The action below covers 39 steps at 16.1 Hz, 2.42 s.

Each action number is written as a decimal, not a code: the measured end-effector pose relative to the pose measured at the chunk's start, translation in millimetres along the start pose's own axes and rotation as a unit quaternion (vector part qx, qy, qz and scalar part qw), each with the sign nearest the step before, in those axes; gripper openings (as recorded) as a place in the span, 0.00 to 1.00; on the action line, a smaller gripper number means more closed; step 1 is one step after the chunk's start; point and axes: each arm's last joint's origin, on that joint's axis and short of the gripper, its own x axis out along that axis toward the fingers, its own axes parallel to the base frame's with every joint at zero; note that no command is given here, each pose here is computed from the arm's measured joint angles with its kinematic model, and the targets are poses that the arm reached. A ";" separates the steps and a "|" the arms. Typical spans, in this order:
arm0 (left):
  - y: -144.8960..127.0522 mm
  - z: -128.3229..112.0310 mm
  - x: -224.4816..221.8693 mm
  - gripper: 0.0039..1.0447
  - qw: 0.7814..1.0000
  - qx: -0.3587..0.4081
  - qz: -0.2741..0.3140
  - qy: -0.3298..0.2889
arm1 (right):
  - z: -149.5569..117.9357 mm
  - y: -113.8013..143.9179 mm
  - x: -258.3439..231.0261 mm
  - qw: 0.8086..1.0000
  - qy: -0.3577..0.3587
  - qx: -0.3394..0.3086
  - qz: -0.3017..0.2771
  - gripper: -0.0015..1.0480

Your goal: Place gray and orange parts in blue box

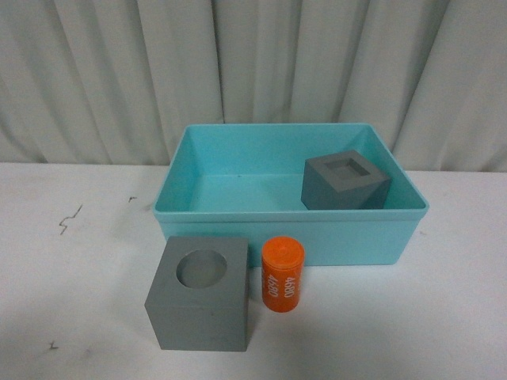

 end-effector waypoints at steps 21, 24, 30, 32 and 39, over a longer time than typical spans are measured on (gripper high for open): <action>-62.1 44.8 93.5 0.94 0.956 -0.052 -0.079 0.278 | -3.0 0.0 -12.9 1.000 0.003 -0.001 0.001 0.94; -96.9 16.6 134.9 0.94 0.931 -0.048 -0.106 0.347 | -3.1 0.0 -12.9 1.000 0.004 -0.001 0.001 0.94; -104.2 -20.7 167.4 0.94 0.917 -0.043 -0.051 0.393 | -3.1 0.0 -12.9 1.000 0.004 -0.001 0.001 0.94; -101.2 -24.7 175.7 0.94 0.915 -0.054 -0.038 0.398 | -3.0 0.0 -12.9 1.000 0.003 -0.001 0.001 0.94; -118.1 -37.3 189.3 0.94 0.910 -0.049 -0.041 0.409 | -3.0 0.0 -12.9 1.000 0.003 -0.001 0.001 0.94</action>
